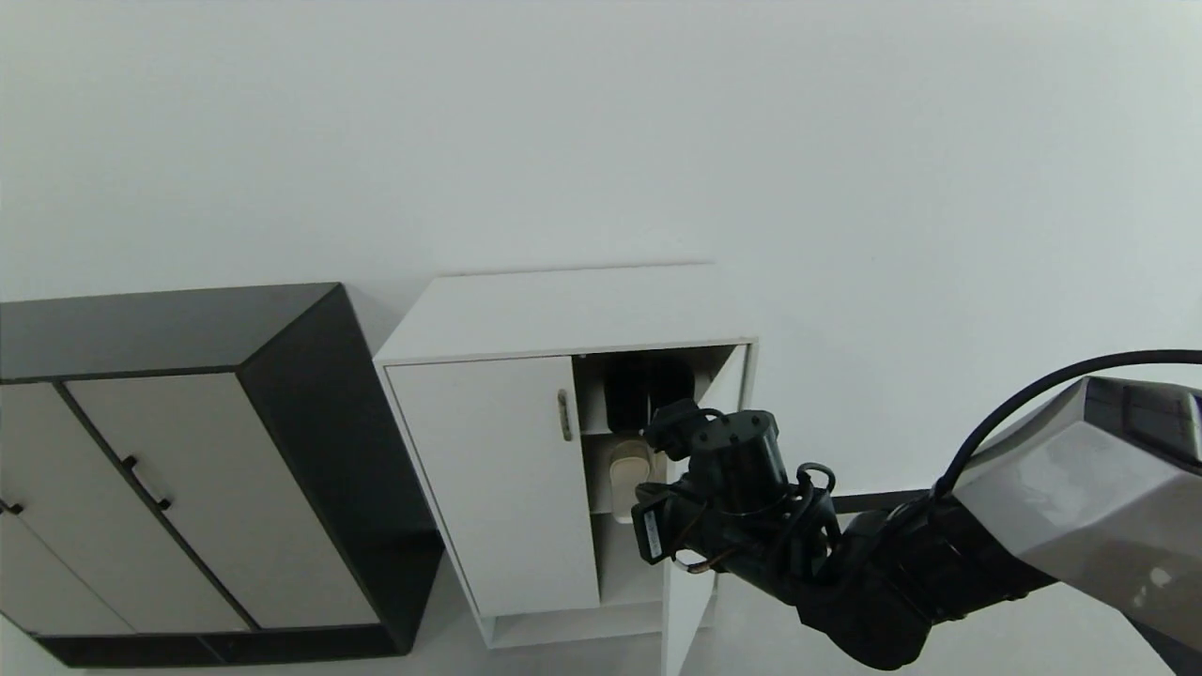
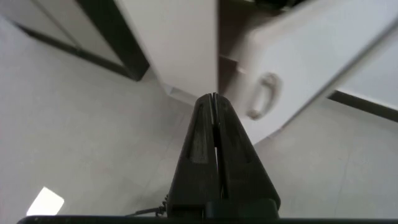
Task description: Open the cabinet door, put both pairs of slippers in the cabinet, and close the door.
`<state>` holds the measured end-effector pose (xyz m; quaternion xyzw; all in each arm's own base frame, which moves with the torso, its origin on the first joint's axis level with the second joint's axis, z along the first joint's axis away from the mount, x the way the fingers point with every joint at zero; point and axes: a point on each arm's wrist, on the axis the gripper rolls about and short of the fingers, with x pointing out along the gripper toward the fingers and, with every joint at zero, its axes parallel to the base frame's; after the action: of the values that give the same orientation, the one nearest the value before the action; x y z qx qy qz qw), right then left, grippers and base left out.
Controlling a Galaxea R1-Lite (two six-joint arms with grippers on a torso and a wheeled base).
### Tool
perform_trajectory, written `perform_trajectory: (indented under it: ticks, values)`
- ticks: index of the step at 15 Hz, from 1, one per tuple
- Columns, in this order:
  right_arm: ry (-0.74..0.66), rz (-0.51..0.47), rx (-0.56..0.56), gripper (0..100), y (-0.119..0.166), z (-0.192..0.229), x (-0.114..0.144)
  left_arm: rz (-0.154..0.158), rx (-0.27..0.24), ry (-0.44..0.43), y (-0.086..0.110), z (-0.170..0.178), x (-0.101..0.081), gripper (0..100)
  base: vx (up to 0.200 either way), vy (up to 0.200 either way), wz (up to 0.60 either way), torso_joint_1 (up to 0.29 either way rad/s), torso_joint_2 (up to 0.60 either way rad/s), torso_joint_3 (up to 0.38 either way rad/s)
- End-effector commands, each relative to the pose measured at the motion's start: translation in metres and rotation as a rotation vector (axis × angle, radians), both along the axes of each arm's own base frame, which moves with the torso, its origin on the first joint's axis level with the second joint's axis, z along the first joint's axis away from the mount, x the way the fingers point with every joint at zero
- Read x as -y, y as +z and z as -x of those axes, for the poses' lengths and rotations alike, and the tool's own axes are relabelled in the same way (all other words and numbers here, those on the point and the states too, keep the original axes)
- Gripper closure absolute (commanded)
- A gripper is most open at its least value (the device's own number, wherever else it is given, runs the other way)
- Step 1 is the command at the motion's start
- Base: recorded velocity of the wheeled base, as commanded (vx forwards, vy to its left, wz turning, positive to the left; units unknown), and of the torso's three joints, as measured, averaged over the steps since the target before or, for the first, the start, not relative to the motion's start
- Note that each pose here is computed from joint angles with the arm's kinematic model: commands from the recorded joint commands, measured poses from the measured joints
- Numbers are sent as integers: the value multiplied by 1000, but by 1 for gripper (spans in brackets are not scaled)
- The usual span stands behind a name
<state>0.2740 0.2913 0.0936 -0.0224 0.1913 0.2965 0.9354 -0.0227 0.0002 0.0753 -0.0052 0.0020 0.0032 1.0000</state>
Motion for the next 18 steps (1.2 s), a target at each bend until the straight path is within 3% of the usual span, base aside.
perform_trajectory:
  ticks: [1, 3, 5, 7, 10, 13, 18]
  values:
    - [-4, 0, 28, 100, -1, -2, 6, 0, -1, 0, 0, 0, 0, 100, 0, 0, 0, 0, 0, 0]
    - [-14, -28, 61, 100, 0, -5, 10, 0, -1, 0, 0, 0, 0, 100, 0, 0, 0, 0, 0, 0]
    - [-43, -23, 86, 100, 10, -12, 32, 0, -1, 1, 0, 0, 0, 100, 0, 0, 0, 0, 0, 0]
    - [28, -46, 67, 100, 24, -7, 62, 0, -1, 0, 0, 0, 0, 100, 0, 0, 0, 0, 0, 0]
    - [16, -15, 38, 100, 16, -16, 96, -1, -1, 0, 0, 0, 0, 100, 67, 0, 0, 1, -1, 2]
    - [49, -9, -14, 100, 4, -18, 107, -3, -1, 0, 0, 0, 0, 100, 200, 0, 0, -7, 1, 1]
    - [65, 23, -44, 100, -13, -21, 102, -1, -1, 0, 0, 0, 0, 100, 160, 0, 0, 5, 4, 0]
